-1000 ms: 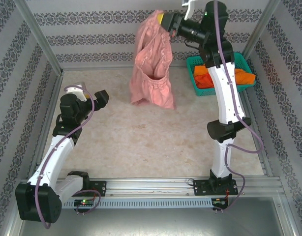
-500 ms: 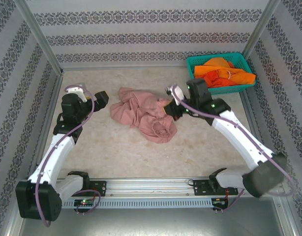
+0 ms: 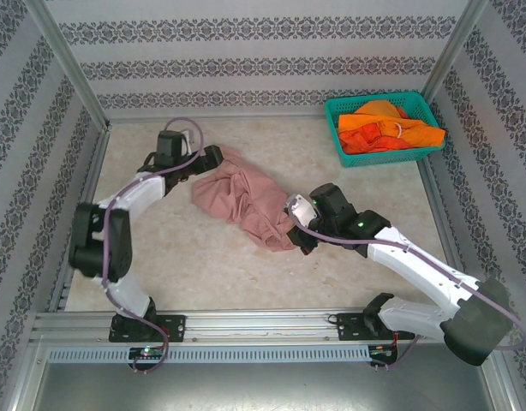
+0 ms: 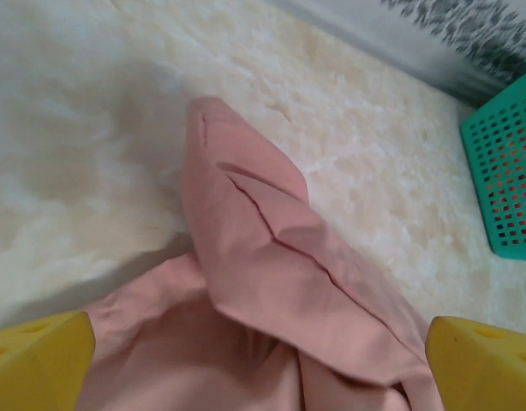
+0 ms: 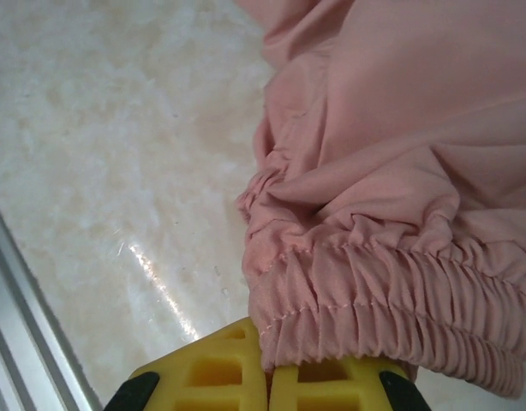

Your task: Fold and stack the shorts

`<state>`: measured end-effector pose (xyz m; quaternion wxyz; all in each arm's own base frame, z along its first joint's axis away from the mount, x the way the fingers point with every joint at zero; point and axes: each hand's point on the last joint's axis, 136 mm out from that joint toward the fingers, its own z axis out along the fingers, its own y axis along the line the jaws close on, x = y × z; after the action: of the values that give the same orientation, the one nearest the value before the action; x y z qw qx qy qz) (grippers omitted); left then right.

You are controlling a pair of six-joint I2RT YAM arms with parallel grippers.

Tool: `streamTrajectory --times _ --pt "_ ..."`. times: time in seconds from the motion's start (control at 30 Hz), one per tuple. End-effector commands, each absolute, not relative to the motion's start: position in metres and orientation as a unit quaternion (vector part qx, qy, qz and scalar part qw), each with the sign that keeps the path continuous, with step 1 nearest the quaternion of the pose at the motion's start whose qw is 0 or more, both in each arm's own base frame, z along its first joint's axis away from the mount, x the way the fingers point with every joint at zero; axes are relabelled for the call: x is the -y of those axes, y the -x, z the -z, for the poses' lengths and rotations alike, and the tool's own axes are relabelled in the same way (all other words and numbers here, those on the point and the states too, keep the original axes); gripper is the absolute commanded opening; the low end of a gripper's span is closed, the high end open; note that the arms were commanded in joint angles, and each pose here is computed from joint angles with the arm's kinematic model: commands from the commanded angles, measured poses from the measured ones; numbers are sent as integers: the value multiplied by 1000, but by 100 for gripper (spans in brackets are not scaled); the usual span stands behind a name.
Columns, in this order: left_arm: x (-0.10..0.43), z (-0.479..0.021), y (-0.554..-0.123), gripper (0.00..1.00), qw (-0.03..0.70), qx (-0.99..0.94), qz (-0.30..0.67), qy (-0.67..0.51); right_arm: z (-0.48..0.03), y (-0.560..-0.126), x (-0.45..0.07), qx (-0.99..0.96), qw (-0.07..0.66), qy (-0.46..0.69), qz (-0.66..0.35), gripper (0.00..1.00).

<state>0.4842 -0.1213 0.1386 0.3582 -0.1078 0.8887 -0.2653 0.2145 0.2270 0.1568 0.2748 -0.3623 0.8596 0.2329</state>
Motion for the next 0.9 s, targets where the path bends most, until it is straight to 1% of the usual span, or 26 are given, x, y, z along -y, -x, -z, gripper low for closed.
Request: streamTrajectory --times 0.0,0.07,0.13,0.17,0.2,0.3,0.37,0.4,0.43,0.53,0.63,0.7,0.77,0.87 --pt "149 -113 -495 99 308 -902 284 106 -156 -228 -223 -872 291 331 -214 0" --pt "162 -101 -506 97 297 -905 287 100 -159 -232 -224 -871 297 327 -213 0" --pt "170 -87 -513 89 277 -912 289 95 -161 -239 -221 -876 301 315 -209 0" --pt "172 -80 -516 80 267 -915 287 96 -164 -244 -218 -879 303 305 -208 0" --pt "171 -73 -519 64 261 -918 281 98 -166 -250 -216 -882 305 296 -207 0" --pt "160 -76 -534 24 277 -917 267 109 -178 -271 -205 -885 321 266 -206 0" --pt "152 -101 -548 8 308 -906 268 115 -193 -293 -197 -884 341 243 -209 0" --pt "147 -120 -557 2 329 -899 266 115 -200 -308 -193 -884 349 229 -211 0" --pt "142 -139 -564 0 349 -893 261 113 -211 -322 -189 -881 361 218 -214 0" --pt "124 -212 -586 0 416 -875 228 100 -255 -376 -178 -870 401 182 -220 0" --pt "105 -289 -600 0 478 -848 209 96 -319 -434 -173 -845 455 151 -236 0" --pt "89 -341 -601 0 514 -829 198 99 -375 -463 -172 -815 500 134 -262 0" --pt "74 -393 -593 0 550 -809 183 98 -425 -473 -174 -781 536 131 -292 0" --pt "52 -458 -565 0 597 -780 160 95 -479 -467 -176 -740 580 150 -306 0"
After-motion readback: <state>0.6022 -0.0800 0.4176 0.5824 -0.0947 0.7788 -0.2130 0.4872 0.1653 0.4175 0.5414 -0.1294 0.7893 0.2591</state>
